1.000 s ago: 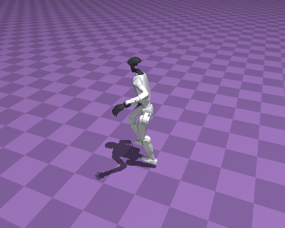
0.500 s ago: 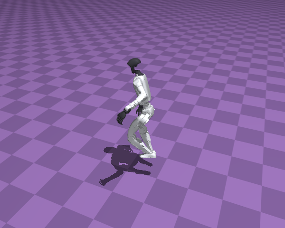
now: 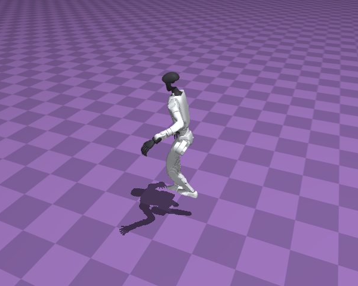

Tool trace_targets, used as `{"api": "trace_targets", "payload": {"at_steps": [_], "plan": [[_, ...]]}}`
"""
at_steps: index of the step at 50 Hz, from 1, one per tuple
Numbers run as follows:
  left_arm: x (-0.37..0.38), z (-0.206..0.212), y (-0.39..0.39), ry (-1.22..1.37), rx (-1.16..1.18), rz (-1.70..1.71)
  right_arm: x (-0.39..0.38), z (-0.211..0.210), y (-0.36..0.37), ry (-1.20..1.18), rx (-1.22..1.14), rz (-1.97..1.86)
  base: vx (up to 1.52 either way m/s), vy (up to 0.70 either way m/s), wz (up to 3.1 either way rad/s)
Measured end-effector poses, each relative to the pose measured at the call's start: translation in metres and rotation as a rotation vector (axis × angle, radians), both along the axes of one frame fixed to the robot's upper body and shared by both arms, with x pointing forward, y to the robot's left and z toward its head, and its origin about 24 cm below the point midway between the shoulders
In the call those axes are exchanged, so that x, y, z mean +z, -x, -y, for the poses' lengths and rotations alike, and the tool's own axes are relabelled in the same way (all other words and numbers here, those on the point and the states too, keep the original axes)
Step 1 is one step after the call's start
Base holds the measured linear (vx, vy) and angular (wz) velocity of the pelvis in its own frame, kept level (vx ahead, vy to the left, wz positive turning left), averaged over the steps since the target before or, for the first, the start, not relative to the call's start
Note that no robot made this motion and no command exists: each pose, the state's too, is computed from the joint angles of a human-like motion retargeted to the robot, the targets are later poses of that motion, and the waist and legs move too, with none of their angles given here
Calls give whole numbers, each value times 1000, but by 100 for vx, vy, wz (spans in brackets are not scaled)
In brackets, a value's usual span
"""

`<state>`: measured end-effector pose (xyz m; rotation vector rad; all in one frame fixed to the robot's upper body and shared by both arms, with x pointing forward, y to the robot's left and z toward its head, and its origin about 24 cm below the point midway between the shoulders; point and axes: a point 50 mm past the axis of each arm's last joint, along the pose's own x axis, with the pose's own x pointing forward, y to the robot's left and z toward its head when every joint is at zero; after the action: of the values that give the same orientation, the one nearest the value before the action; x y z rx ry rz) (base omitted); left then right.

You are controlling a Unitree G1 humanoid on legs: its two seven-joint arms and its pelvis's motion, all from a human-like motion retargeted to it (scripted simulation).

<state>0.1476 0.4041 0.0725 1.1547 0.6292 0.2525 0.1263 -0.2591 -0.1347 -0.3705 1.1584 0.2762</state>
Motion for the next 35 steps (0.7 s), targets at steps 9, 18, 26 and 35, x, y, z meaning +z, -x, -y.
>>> {"api": "trace_targets", "payload": {"at_steps": [9, 18, 26, 35], "plan": [[17, 8, -10, 2, -38, 92, -11, 1, 33, -32, -87, -100, 26, 0, 12], [50, 5, -18, 1, -63, 203, -11, 16, 41, 12, -82, -158, 25, -9, -34], [32, -8, 3, 144, 35, 183, -11, 8, 27, -7, -82, -111, 22, -11, -28], [10, 2, 2, 179, 32, 168, -12, -11, 16, -40, -70, -14, 21, -2, -33]]}}
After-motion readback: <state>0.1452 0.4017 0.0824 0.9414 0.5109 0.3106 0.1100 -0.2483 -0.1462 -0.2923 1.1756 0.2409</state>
